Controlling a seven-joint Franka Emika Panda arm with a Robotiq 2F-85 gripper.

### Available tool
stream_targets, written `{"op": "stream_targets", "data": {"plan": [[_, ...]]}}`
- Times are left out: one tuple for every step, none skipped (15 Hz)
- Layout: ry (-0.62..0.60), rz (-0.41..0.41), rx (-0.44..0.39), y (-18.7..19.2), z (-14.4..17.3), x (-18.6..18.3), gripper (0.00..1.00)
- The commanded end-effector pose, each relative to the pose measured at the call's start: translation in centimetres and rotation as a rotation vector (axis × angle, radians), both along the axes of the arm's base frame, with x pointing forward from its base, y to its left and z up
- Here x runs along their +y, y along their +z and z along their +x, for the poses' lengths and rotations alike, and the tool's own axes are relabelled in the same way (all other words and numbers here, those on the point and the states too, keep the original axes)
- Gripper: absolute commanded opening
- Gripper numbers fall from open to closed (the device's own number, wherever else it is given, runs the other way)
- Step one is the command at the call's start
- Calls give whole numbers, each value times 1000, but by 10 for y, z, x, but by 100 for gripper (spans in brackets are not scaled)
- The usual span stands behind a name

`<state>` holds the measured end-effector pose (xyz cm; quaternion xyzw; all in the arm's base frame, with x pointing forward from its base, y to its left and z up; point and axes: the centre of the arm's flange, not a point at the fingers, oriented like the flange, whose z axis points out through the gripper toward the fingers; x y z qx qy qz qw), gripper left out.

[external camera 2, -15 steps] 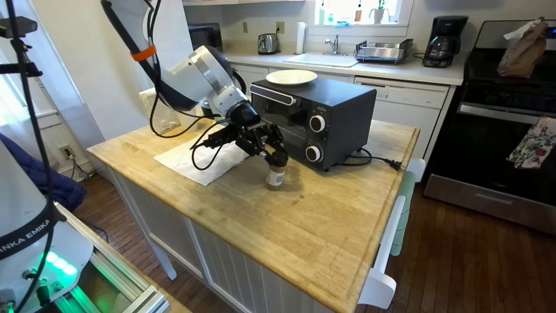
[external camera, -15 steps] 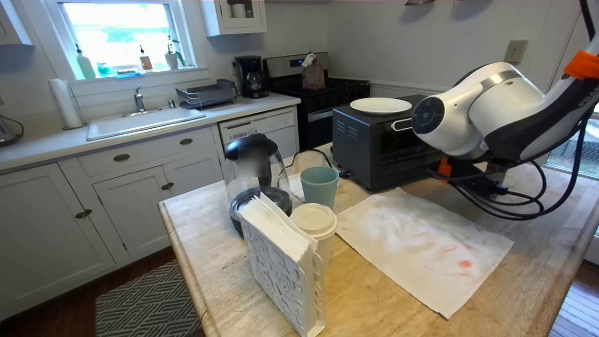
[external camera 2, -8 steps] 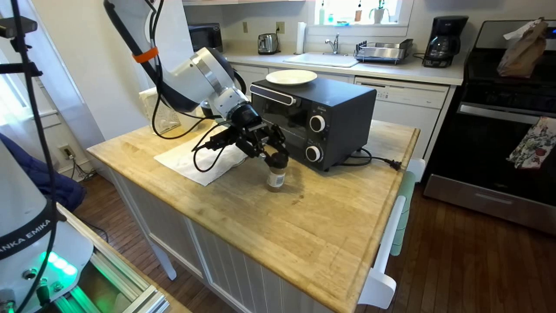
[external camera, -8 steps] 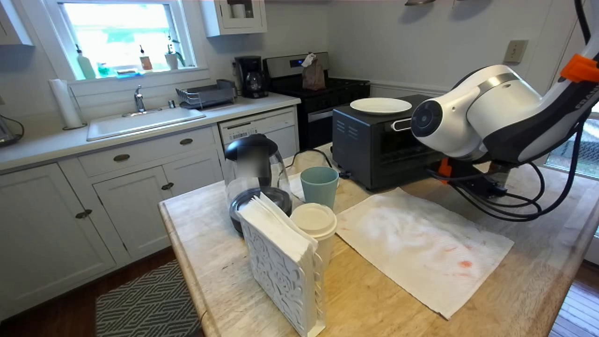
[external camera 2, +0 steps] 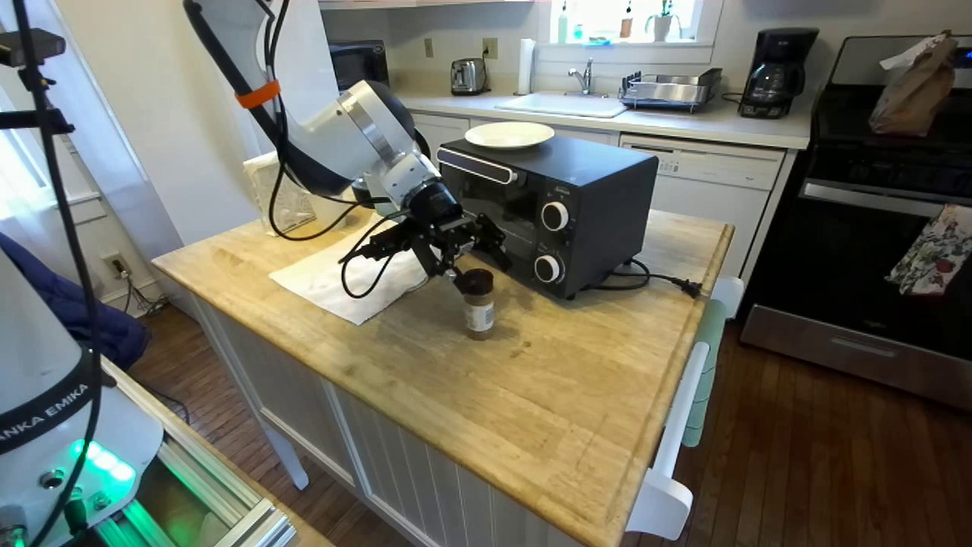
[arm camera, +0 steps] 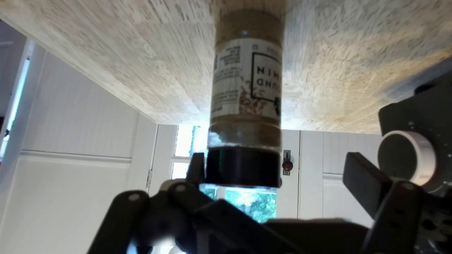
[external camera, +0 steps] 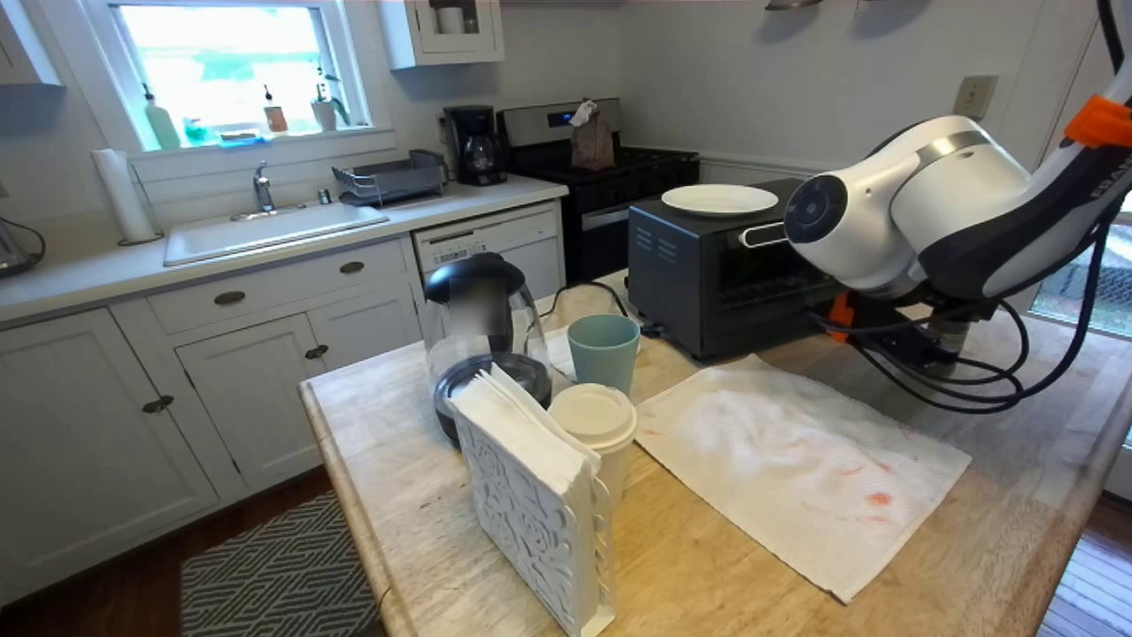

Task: Put the spice shaker on the white towel, remove it and put it upright on the countertop

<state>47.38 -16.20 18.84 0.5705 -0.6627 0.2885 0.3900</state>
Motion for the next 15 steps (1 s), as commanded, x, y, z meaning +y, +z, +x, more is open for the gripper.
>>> {"op": "stream_targets", "data": {"plan": [[54, 144, -1, 22, -3, -8, 100], [75, 172, 3, 27, -3, -10, 100], [96, 198, 12, 33, -4, -12, 100], [112, 219, 13, 40, -5, -15, 100], [122, 238, 17, 46, -6, -16, 100], [132, 263, 28, 52, -8, -17, 100], [138, 286, 40, 56, -9, -17, 100], [139, 313, 57, 59, -11, -17, 100], [143, 338, 73, 61, -11, -16, 100], [142, 354, 91, 63, -13, -15, 100], [147, 372, 108, 66, -15, -14, 100], [153, 386, 118, 69, -16, -14, 100], [167, 405, 124, 74, -18, -17, 100], [186, 424, 134, 78, -21, -19, 100], [191, 433, 144, 82, -23, -22, 100]]}}
